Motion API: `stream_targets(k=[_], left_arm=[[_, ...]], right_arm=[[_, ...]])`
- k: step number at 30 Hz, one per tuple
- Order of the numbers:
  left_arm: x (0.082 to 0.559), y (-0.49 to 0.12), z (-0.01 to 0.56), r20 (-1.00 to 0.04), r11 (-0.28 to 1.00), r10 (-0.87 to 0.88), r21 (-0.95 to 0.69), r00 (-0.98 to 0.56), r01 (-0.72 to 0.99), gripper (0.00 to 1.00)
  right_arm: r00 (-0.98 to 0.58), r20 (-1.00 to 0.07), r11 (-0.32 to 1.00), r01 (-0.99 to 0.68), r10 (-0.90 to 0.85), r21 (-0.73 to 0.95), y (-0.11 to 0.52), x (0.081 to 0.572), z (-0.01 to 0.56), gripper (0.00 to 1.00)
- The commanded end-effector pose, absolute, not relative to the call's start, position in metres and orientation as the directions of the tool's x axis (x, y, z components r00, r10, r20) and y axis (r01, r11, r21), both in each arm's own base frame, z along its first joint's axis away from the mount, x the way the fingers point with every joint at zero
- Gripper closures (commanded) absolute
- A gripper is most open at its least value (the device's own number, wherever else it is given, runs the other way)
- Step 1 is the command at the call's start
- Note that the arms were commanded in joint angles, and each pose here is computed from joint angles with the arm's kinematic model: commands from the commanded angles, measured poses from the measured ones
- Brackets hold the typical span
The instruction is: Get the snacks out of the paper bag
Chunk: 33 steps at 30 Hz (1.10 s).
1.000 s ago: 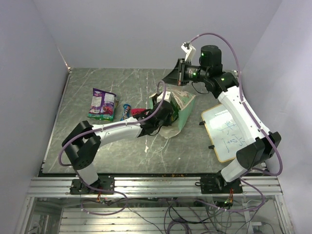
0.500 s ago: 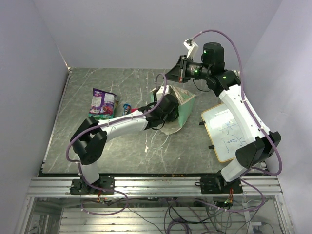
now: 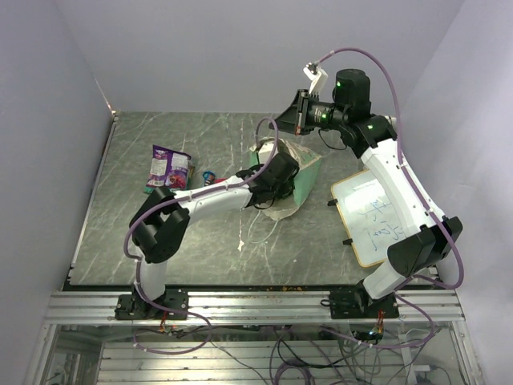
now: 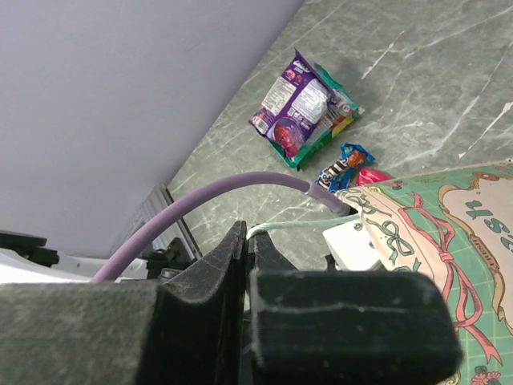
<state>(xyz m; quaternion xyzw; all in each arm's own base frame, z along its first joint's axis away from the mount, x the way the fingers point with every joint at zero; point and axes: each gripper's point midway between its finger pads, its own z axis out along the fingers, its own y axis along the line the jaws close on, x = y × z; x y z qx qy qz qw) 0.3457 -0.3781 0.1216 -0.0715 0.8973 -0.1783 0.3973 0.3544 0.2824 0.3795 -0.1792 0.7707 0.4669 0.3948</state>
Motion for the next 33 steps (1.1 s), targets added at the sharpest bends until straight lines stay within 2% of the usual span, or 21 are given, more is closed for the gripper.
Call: stream_targets(k=[1, 26, 33], left_arm=[[0.359, -0.381, 0.126, -0.697, 0.927, -0.303, -0.375, -0.65, -0.03, 0.63], [0.391, -0.374, 0.104, -0.706, 0.936, -0.327, -0.335, -0.628, -0.109, 0.56], [0.403, -0.382, 0.101, -0.72, 0.944, -0.295, -0.321, -0.628, -0.074, 0.59]], right_arm=[[-0.569, -0.814, 0.483, -0.683, 0.117, 0.547, 0.28, 0.354, 0.404, 1.0], [-0.545, -0.83, 0.481, -0.699, 0.121, 0.529, 0.276, 0.348, 0.412, 1.0], [-0.534, -0.837, 0.494, -0.7, 0.118, 0.516, 0.271, 0.349, 0.415, 1.0]])
